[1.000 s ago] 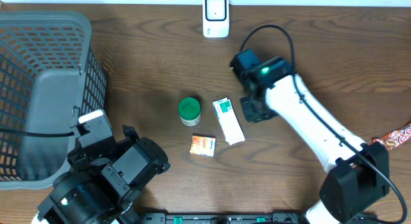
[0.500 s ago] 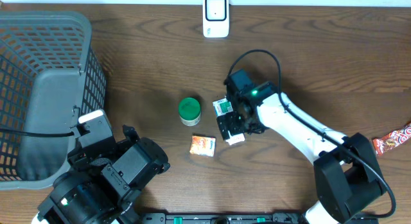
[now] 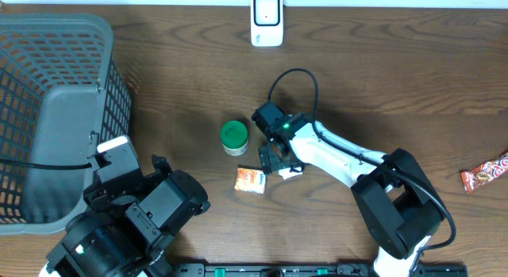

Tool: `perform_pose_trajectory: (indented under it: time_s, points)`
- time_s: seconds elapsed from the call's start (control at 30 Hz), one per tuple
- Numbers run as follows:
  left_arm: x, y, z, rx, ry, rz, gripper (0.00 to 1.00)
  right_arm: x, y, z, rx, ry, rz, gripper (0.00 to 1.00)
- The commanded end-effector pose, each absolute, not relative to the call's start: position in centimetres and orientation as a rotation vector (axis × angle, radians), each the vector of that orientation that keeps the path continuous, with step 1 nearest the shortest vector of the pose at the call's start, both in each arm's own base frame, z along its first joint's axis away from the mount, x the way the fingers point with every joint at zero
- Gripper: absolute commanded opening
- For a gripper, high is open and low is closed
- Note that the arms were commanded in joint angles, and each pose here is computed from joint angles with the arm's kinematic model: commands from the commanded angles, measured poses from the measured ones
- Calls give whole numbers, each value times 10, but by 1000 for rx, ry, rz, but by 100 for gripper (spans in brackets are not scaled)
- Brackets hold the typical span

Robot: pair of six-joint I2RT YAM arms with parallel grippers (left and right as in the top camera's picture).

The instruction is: Scan the item barcode

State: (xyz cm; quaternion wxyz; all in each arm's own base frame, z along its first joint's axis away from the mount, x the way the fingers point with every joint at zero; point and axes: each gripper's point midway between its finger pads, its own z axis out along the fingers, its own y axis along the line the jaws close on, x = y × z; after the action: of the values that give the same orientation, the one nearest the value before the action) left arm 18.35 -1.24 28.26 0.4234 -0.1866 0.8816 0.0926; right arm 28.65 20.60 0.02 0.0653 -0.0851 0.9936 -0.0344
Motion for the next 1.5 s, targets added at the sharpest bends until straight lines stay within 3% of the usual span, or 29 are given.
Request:
perform_pose_trajectory:
  time_s: [0.0,0.13,0.27,0.33,0.67,0.8,1.07,1.2,1.37,1.47]
  points:
    - [183,-11,283,-477,2198,239,85,284,194,-22,-218,3016,-220,99]
    - [183,-11,283,-478,2198,239,85,284,200,-30,-232,3014,-209,95]
    - [183,-11,283,-478,2198,239,85,281,199,-34,-226,3033,-212,63]
    - [183,-11,283,-478,2198,239,85,282,197,-34,-218,3035,-212,54]
    - [183,-11,283,-478,2198,239,85,280,222,-16,-246,3153,66,33]
    - [183,-11,283,-478,2198,239,85,270,243,11,-370,3250,379,37]
    - [183,-11,283,-478,2198,239,85,255,262,67,-525,3181,1260,36]
    - [183,-11,283,-477,2198,239,85,261,250,89,-406,3116,1526,39]
    - [183,-11,283,-478,2198,239,85,284,233,108,-308,2928,1754,53]
    - [183,-11,283,-477,2198,239,85,293,226,105,-263,2894,1789,54]
